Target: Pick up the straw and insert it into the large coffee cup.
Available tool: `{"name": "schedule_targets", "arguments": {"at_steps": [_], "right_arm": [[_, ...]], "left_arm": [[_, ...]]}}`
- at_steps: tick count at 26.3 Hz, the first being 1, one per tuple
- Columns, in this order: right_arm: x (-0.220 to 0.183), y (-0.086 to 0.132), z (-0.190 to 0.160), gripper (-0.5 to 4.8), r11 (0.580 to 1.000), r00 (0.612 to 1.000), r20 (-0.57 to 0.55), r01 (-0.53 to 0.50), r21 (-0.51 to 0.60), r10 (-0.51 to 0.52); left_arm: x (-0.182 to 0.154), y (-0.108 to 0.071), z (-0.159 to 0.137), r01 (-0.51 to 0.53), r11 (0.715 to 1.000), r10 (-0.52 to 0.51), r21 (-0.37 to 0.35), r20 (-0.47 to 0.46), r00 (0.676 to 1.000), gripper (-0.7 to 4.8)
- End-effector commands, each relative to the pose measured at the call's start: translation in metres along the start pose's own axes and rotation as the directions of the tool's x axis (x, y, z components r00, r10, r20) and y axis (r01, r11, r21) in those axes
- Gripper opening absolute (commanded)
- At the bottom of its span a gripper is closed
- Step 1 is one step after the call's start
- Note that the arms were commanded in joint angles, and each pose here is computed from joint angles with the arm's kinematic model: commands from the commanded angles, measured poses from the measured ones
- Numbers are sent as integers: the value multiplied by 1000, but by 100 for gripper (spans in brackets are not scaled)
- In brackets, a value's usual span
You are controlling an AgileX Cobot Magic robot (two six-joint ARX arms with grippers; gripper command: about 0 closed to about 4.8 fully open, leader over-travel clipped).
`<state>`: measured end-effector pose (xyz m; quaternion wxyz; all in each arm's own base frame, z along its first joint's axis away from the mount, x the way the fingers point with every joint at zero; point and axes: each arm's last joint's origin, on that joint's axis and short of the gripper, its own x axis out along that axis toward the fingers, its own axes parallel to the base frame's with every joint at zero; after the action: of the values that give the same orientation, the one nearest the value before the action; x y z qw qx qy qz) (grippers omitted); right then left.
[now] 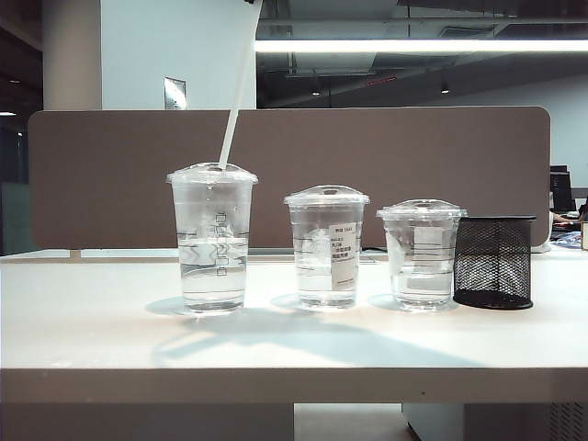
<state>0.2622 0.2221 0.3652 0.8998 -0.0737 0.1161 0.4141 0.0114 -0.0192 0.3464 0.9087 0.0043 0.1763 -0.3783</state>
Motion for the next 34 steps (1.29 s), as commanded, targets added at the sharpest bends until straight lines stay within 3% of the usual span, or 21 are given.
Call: {"name": "schedule_targets", "arguments": {"at_steps": [1, 9, 20, 23, 25, 29, 34], "right_arm": [[-3, -1, 3, 17, 1000, 1000, 7, 7, -4, -7], [12, 2, -9, 17, 998, 998, -42, -56, 5, 57], [40, 0, -27, 35, 998, 996, -74, -56, 11, 57], [57, -2, -36, 94, 998, 997, -57, -60, 7, 60], [68, -3, -43, 174, 998, 997, -56, -60, 7, 60], [82, -4, -54, 467, 998, 997, -55, -57, 7, 58], [62, -3, -29, 479, 999, 999, 34, -38, -11, 38]], "left_arm": [[0, 0, 1, 6, 1000, -6, 6, 7, 1000, -3], [0, 0, 1, 6, 1000, -6, 6, 7, 1000, -3], [0, 0, 1, 5, 1000, -5, 7, 8, 1000, -3], [0, 0, 1, 5, 1000, -5, 7, 8, 1000, -3], [0, 0, 1, 5, 1000, -5, 7, 8, 1000, -3], [0, 0, 1, 5, 1000, -5, 6, 7, 1000, -3], [0, 0, 1, 6, 1000, -6, 5, 6, 1000, -3]]}}
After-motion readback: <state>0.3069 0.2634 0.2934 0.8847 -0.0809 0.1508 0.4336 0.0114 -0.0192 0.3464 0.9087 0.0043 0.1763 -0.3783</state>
